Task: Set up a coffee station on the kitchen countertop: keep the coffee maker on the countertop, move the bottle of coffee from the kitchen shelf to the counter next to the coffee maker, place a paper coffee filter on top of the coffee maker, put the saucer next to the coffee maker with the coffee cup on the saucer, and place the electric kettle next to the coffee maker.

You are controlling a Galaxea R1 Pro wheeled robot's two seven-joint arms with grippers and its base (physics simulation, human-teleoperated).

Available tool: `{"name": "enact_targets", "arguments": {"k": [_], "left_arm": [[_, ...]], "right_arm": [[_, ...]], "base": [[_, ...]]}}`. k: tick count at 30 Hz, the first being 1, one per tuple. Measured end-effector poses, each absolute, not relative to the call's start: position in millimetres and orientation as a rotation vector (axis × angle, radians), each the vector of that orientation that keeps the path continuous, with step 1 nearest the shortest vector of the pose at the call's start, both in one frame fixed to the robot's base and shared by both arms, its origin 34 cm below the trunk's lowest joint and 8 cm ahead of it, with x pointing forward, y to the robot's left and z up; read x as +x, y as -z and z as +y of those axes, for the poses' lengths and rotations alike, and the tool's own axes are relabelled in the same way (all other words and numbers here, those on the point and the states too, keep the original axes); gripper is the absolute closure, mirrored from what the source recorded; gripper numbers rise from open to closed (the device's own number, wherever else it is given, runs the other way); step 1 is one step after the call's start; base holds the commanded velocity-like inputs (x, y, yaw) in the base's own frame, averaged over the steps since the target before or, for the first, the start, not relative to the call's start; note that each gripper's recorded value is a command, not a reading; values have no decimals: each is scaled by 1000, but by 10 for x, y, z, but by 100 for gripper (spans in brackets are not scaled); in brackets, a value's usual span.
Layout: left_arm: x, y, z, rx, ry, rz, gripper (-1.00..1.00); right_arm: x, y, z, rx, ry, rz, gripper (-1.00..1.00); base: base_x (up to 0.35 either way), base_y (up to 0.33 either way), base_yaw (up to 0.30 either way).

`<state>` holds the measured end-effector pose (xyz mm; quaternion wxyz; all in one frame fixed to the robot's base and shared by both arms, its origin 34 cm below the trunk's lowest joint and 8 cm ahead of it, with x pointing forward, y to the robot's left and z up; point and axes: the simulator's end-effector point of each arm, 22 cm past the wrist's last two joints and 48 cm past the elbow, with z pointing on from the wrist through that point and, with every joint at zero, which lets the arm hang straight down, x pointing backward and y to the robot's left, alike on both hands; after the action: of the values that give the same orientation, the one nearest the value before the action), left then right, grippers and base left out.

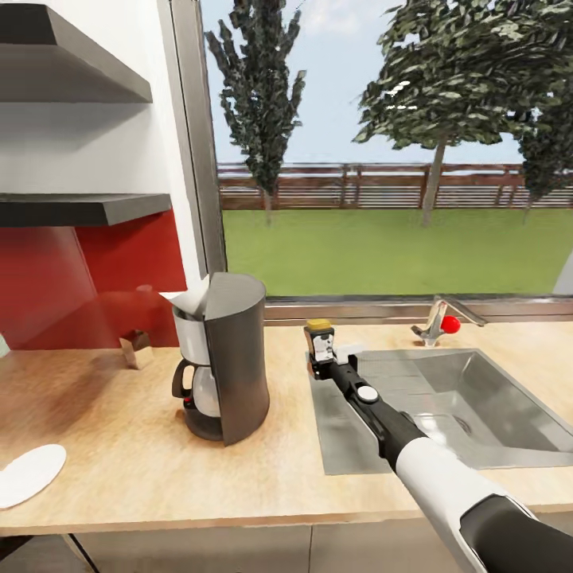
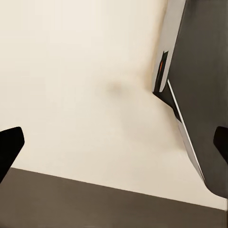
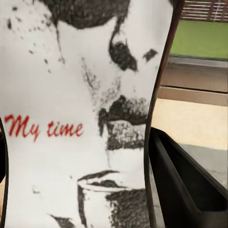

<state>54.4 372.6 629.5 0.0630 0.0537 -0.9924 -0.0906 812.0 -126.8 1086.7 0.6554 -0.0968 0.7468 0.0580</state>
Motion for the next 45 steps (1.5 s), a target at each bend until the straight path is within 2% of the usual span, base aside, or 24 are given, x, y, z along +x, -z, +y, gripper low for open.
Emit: {"name": "enact_targets", "arguments": {"k": [18, 35, 45], "left_arm": [[602, -6288, 3727, 161, 274, -3011, -100], [671, -6281, 3725, 162, 277, -3040, -100], [661, -6283, 3734, 162, 279, -3037, -100]], "right_arm": [[8122, -10854, -1300, -218, -126, 1694, 100], [7963, -10420, -1592, -183, -81, 1651, 100], [7960, -10462, -1484, -184, -98, 1641, 100]], "base": [[0, 0, 172], [5, 0, 10], [170, 82, 0]]}}
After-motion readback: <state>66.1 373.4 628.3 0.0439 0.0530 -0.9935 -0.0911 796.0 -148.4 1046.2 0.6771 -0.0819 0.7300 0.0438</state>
